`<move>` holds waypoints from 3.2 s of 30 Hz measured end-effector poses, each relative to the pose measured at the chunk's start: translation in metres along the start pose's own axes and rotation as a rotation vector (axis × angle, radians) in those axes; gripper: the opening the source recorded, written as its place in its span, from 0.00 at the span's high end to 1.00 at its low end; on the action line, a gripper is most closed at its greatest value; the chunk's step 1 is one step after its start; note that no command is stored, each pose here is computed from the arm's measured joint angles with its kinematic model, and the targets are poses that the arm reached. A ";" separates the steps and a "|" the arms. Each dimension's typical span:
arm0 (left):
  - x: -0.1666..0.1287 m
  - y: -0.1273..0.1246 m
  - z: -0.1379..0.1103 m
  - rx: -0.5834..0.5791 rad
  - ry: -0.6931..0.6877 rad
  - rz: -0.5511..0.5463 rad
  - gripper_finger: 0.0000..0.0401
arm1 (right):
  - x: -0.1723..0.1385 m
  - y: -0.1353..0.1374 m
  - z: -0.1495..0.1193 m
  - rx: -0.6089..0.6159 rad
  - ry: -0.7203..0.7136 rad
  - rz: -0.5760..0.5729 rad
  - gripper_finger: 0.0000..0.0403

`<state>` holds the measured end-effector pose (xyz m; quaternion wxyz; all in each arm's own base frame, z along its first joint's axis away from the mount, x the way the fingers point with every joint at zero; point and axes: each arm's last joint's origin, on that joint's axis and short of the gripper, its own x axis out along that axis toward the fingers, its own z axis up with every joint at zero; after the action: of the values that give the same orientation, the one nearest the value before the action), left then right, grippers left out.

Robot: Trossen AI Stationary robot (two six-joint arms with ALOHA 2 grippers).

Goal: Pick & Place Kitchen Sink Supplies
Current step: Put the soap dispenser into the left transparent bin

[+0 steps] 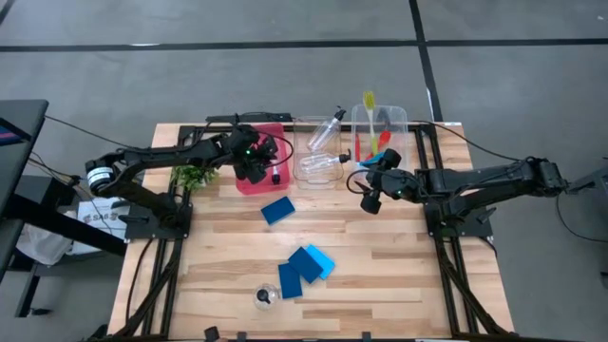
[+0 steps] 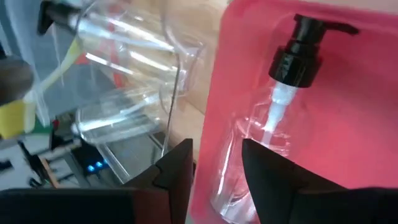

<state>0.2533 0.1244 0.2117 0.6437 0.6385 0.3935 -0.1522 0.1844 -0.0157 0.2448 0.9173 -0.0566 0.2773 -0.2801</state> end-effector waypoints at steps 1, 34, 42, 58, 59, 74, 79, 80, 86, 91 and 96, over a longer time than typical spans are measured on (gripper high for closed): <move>0.002 -0.001 0.000 0.029 -0.002 -0.007 0.65 | 0.000 0.000 0.000 0.000 0.000 0.000 0.34; 0.025 -0.014 0.026 0.158 -0.075 -0.139 0.65 | 0.000 0.000 0.000 -0.001 0.004 -0.002 0.34; 0.026 -0.014 0.027 0.183 -0.103 -0.135 0.65 | 0.000 0.000 0.000 0.000 0.004 -0.002 0.34; 0.045 -0.024 0.029 0.235 -0.111 -0.202 0.65 | 0.000 0.000 0.000 0.018 0.003 -0.001 0.34; 0.045 -0.024 0.029 0.235 -0.109 -0.196 0.65 | 0.000 0.000 0.000 0.018 0.002 -0.001 0.34; 0.047 -0.013 0.026 0.234 -0.072 -0.092 0.65 | 0.000 0.000 0.000 0.018 0.002 -0.001 0.34; 0.047 -0.012 0.025 0.232 -0.066 -0.078 0.65 | 0.000 0.000 0.000 0.018 0.003 -0.001 0.34; 0.047 -0.012 0.025 0.232 -0.066 -0.078 0.65 | 0.000 0.000 0.000 0.018 0.003 -0.001 0.34; 0.047 -0.013 0.026 0.222 -0.082 -0.088 0.65 | 0.000 0.000 0.000 0.018 0.003 -0.001 0.34; 0.047 -0.016 0.027 0.151 -0.122 -0.107 0.65 | 0.000 0.000 0.000 0.018 0.003 -0.001 0.34; 0.047 -0.016 0.025 0.141 -0.118 -0.108 0.65 | 0.000 0.000 0.000 0.018 0.003 -0.001 0.34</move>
<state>0.2801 0.1132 0.1648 0.6100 0.6501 0.3770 -0.2511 0.1842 -0.0162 0.2446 0.9172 -0.0481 0.2759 -0.2833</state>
